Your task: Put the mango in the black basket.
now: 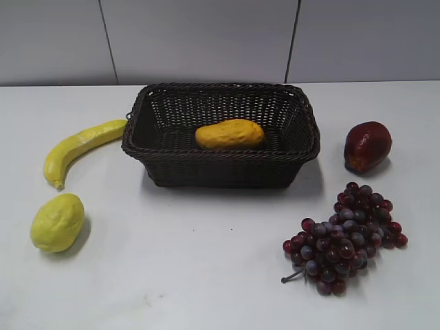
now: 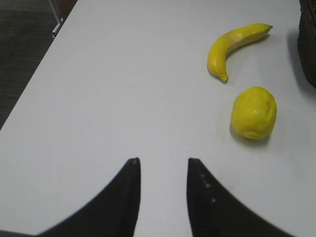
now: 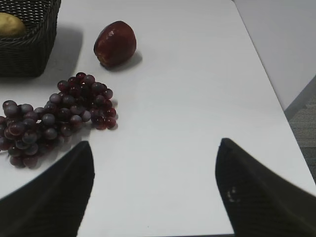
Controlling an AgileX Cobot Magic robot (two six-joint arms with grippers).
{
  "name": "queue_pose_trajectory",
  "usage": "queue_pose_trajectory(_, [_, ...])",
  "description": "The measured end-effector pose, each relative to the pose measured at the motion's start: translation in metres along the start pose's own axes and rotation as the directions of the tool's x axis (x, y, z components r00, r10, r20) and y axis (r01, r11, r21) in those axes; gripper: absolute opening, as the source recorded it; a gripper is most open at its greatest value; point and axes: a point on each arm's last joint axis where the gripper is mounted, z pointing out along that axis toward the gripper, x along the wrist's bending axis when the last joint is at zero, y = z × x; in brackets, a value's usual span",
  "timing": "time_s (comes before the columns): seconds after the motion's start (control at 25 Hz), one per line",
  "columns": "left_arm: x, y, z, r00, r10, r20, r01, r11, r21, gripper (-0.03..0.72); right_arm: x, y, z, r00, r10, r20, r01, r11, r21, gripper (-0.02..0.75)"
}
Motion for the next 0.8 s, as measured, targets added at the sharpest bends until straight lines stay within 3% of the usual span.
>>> queue_pose_trajectory(0.8, [0.0, 0.0, 0.0, 1.0, 0.0, 0.0, 0.0, 1.0, 0.0, 0.237, 0.0, 0.0, 0.0, 1.0, 0.0, 0.0, 0.0, 1.0, 0.0, 0.589])
